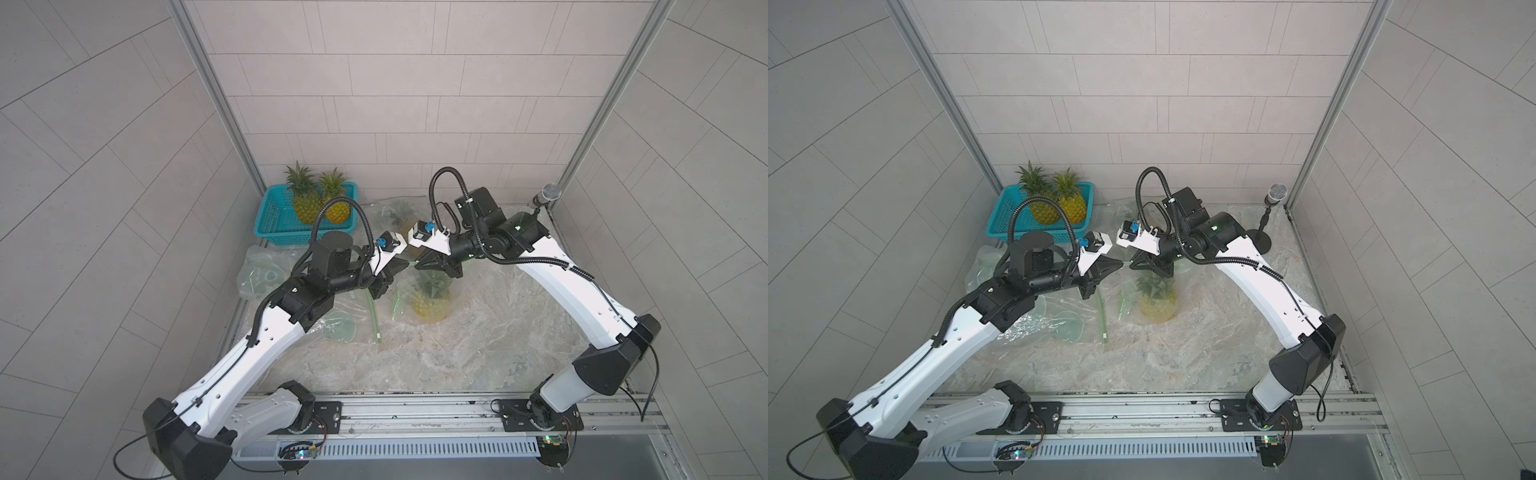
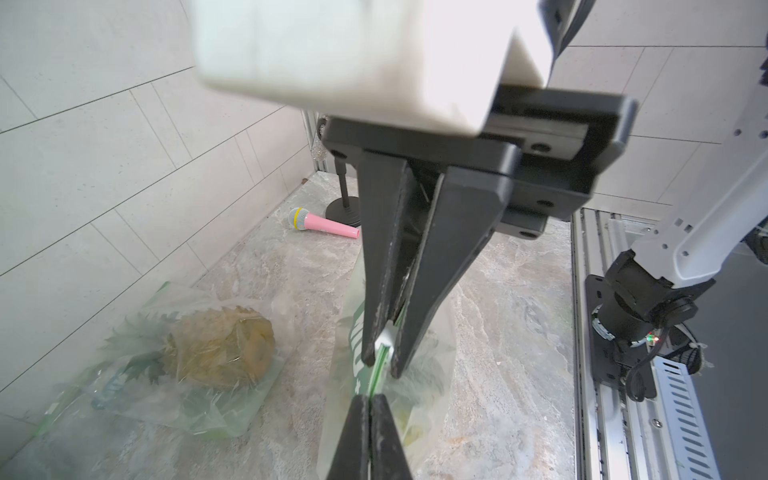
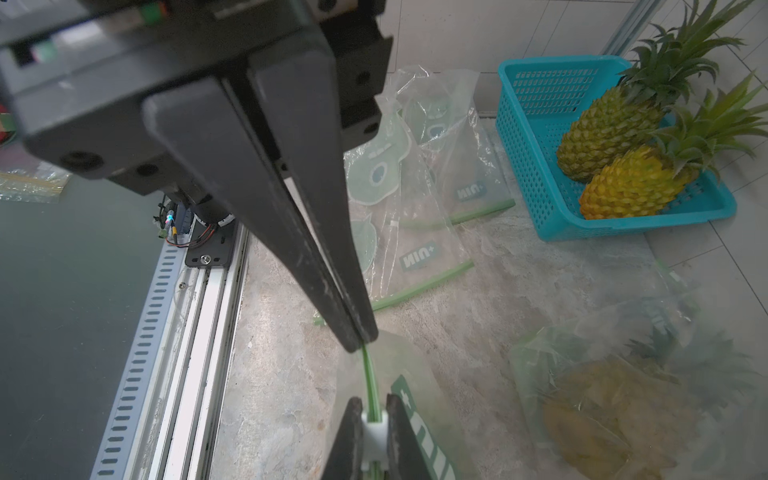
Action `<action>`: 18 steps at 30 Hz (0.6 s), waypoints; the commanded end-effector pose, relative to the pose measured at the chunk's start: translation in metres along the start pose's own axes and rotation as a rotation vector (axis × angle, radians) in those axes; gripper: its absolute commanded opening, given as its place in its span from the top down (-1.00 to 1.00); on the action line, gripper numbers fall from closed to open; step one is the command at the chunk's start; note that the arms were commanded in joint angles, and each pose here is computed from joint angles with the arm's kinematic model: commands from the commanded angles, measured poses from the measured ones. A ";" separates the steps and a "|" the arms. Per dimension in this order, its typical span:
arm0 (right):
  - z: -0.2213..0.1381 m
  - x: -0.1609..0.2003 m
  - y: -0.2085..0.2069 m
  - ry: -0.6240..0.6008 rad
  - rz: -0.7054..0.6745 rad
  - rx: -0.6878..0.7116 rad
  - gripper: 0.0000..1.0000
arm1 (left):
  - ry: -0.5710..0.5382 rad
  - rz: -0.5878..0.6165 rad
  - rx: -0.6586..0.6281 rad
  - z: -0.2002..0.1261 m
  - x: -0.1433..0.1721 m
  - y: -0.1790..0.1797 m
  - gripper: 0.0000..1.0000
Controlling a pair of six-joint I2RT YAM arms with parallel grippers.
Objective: Open the zip-top bag and take out the pineapple
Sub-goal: Unzip the zipper on the zipper food storage bag.
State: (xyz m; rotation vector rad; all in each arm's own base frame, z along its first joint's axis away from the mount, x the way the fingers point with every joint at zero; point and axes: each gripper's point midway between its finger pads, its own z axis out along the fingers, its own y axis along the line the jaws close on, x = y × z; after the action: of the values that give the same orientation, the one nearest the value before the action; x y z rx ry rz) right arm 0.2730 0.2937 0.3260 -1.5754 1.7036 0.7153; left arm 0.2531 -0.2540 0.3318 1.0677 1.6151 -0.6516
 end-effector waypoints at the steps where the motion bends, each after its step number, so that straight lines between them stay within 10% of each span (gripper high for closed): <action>1: -0.022 0.020 -0.001 0.084 0.040 0.066 0.88 | 0.014 -0.005 -0.136 -0.014 0.000 0.020 1.00; 18: -0.046 0.057 -0.009 0.205 0.124 0.152 0.88 | 0.026 -0.056 -0.367 -0.033 0.009 0.057 1.00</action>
State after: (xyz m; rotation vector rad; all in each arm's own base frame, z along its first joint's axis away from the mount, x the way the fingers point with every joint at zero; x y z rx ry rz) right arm 0.2844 0.2536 0.3135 -1.5098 1.8570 0.5817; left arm 0.2716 -0.2263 0.3273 0.8993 1.7073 -0.4911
